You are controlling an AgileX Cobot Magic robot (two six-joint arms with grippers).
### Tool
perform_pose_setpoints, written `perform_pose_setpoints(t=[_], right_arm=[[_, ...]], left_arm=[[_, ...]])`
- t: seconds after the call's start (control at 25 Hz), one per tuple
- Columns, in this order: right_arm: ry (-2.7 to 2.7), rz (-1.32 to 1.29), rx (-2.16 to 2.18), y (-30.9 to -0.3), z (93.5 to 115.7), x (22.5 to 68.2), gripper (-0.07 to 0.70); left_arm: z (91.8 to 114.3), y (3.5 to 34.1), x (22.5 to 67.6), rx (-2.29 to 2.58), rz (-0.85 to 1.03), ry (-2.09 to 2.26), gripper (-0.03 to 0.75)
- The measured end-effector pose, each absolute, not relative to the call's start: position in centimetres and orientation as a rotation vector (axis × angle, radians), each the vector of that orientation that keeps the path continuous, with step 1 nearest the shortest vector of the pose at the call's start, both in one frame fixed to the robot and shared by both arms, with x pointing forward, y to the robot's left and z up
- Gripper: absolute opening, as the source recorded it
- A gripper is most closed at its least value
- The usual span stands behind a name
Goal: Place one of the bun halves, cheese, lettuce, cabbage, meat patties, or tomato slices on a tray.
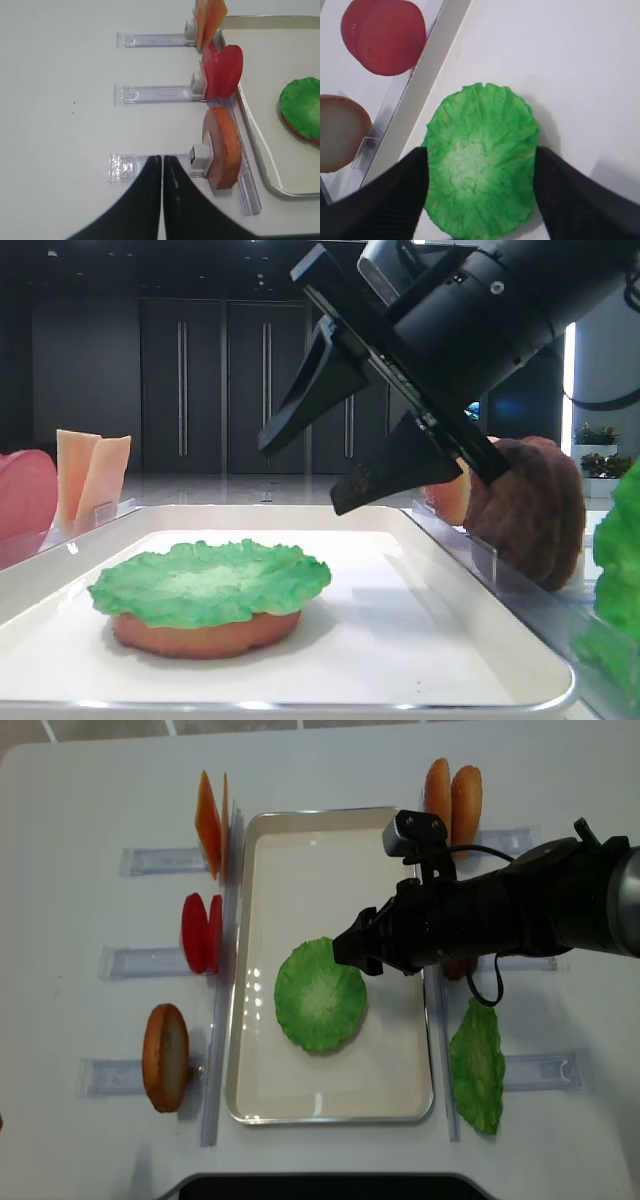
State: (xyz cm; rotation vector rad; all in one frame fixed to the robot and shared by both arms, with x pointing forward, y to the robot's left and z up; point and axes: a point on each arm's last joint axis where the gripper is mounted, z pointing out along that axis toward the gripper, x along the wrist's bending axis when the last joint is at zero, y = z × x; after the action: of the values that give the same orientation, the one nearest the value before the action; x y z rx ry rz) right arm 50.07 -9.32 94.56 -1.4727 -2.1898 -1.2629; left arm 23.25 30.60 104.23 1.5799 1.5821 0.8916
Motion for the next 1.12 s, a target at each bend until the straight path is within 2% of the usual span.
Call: perform_pose_setpoints(t=[0.72,0.96,1.12], right_arm=[[-2.245,-1.441,-1.343,-9.1,99.7,48.2,0.437],[-2.416,-1.236,-1.286,-10.5,100.6,46.4,0.437],[-2.512,-1.069,-1.340,-13.1,101.7,45.5,0.437]], left_arm=[[104.2,30.6,23.3,1.580,0.892,1.582,-0.001],[104.2,30.6,23.3,1.580,0.892,1.582,-0.001],[104.2,30.6,23.3,1.580,0.892,1.582,-0.001]])
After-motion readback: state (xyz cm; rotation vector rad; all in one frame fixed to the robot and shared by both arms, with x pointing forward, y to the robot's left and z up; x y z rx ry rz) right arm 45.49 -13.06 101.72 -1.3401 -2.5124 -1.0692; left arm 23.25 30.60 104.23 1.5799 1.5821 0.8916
